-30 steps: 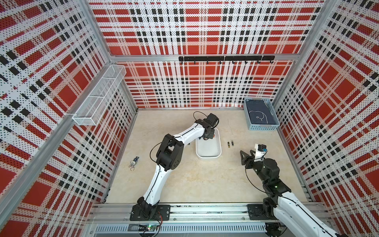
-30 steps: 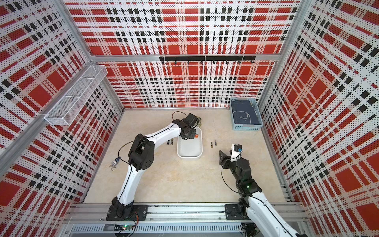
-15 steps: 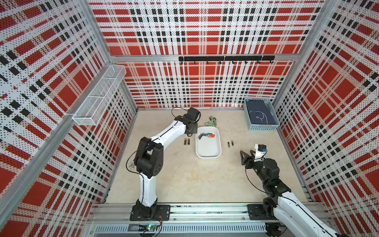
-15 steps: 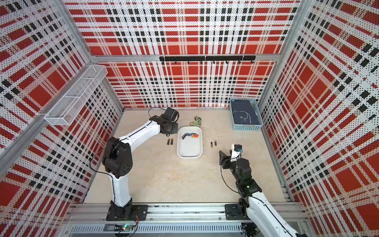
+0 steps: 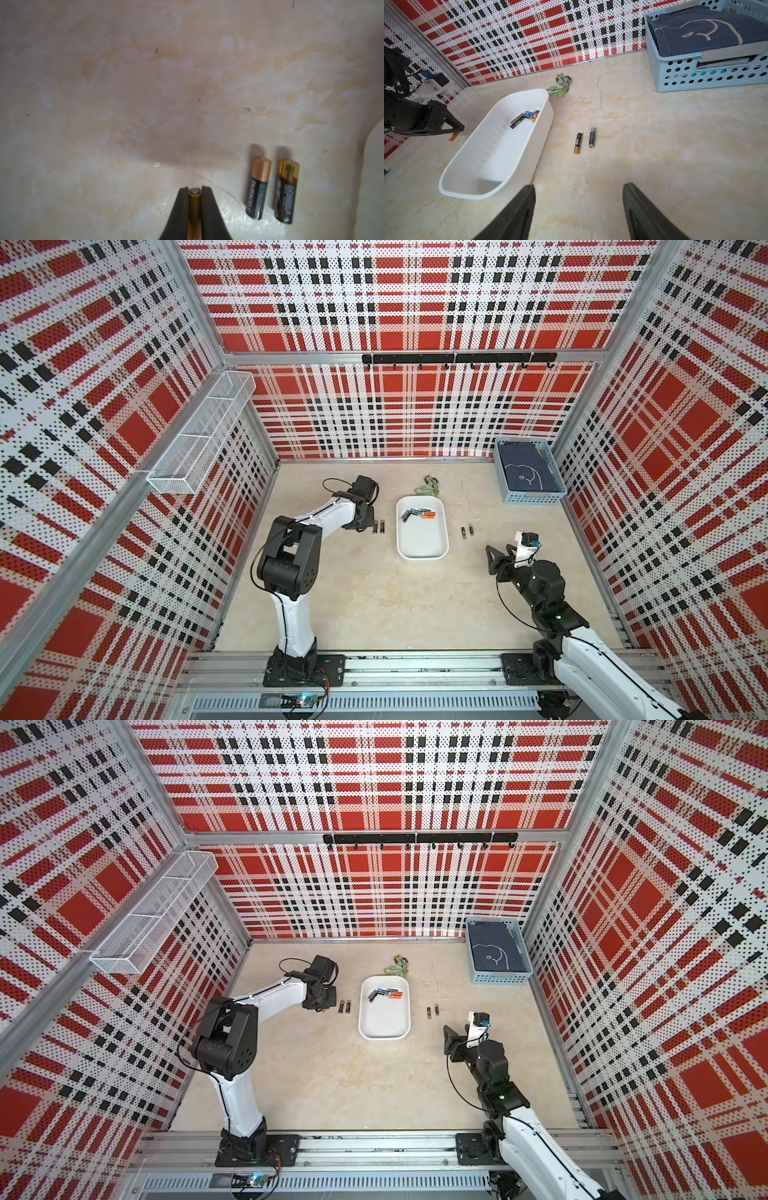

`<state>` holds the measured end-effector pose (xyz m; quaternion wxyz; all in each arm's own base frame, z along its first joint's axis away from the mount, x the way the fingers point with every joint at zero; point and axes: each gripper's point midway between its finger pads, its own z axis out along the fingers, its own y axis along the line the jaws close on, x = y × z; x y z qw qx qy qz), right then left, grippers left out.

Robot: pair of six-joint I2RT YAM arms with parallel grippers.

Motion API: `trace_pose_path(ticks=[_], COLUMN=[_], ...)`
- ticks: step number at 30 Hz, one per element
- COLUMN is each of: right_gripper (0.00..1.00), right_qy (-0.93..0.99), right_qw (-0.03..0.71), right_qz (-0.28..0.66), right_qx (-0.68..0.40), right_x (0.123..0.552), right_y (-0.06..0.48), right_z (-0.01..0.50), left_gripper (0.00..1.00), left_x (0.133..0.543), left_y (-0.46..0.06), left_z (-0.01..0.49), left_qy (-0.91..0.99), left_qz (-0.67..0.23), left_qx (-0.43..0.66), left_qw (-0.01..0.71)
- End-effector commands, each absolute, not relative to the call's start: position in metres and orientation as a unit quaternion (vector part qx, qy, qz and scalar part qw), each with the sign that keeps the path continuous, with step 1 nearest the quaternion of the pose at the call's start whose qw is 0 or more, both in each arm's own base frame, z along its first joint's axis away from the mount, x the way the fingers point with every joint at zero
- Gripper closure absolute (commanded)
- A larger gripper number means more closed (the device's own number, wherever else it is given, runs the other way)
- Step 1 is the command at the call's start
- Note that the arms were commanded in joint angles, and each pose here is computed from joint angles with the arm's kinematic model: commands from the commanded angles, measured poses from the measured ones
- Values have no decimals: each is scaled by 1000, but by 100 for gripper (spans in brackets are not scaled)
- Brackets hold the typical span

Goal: Take the batteries out of the storage box
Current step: Place the battery at the center of the board.

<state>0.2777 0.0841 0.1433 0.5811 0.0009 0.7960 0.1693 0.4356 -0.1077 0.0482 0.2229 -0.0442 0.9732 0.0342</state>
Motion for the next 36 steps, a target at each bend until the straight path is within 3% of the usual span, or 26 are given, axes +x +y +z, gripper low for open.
trace_pose_path(ticks=[1, 14, 20, 25, 29, 36], right_gripper=[27, 27, 26, 31, 31, 36], right_qy=[788, 788, 799, 824, 851, 900], right_qw=[591, 591, 573, 509, 469, 377], right_qz=[173, 172, 183, 244, 220, 213], right_qx=[-2, -1, -20, -54, -86, -48], right_x=[279, 279, 283, 302, 319, 366], right_y=[86, 86, 96, 138, 186, 240], right_z=[151, 151, 148, 178, 194, 162], left_gripper=[100, 99, 85, 74, 72, 69], left_x=[447, 449, 452, 453, 456, 458], left_y=[-113, -122, -126, -132, -135, -134], left_z=[39, 23, 24, 35, 46, 98], left_qy=[973, 975, 974, 972, 970, 956], left_qz=[25, 31, 28, 22, 20, 20], left_qx=[-38, -29, -26, -24, -21, -31], left_qw=[228, 217, 222, 232, 240, 291])
